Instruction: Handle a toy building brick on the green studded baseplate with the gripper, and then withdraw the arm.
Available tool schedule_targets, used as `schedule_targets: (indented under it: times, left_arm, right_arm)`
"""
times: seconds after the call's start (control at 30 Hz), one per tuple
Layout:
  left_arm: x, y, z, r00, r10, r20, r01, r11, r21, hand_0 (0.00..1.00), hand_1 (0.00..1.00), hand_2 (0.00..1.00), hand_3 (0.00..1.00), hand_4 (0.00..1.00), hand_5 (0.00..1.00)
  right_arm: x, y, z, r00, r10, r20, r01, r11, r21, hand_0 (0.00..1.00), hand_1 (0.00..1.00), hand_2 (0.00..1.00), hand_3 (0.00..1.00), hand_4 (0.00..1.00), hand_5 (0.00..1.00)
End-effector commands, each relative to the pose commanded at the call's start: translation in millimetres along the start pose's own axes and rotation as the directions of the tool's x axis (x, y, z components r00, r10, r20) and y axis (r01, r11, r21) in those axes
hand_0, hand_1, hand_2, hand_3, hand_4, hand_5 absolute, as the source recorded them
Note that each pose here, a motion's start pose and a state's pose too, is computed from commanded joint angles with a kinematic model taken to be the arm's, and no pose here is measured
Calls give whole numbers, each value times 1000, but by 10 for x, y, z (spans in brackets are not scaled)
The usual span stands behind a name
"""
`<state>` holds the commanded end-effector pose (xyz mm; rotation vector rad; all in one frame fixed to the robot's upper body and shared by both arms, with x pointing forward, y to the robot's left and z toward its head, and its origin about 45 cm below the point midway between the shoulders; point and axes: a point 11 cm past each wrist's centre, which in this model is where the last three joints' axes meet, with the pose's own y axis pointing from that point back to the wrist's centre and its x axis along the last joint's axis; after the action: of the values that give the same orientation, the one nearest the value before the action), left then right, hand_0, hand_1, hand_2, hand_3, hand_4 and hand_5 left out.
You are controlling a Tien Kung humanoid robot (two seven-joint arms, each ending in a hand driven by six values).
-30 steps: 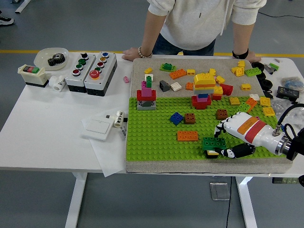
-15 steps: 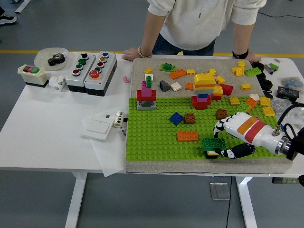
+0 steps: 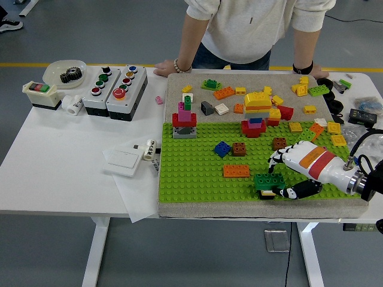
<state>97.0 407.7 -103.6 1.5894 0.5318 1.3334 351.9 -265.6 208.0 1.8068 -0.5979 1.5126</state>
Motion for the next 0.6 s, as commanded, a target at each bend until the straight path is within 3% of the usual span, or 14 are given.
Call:
schedule_targets:
  times: [0.6]
  left_arm:
    - [-3, 0, -8, 1000, 0, 1, 0, 1000, 2, 736, 743, 742, 610, 655, 629]
  right_arm:
    - [22, 19, -13, 1000, 0, 7, 0, 1000, 7, 487, 630, 737, 612, 847, 423]
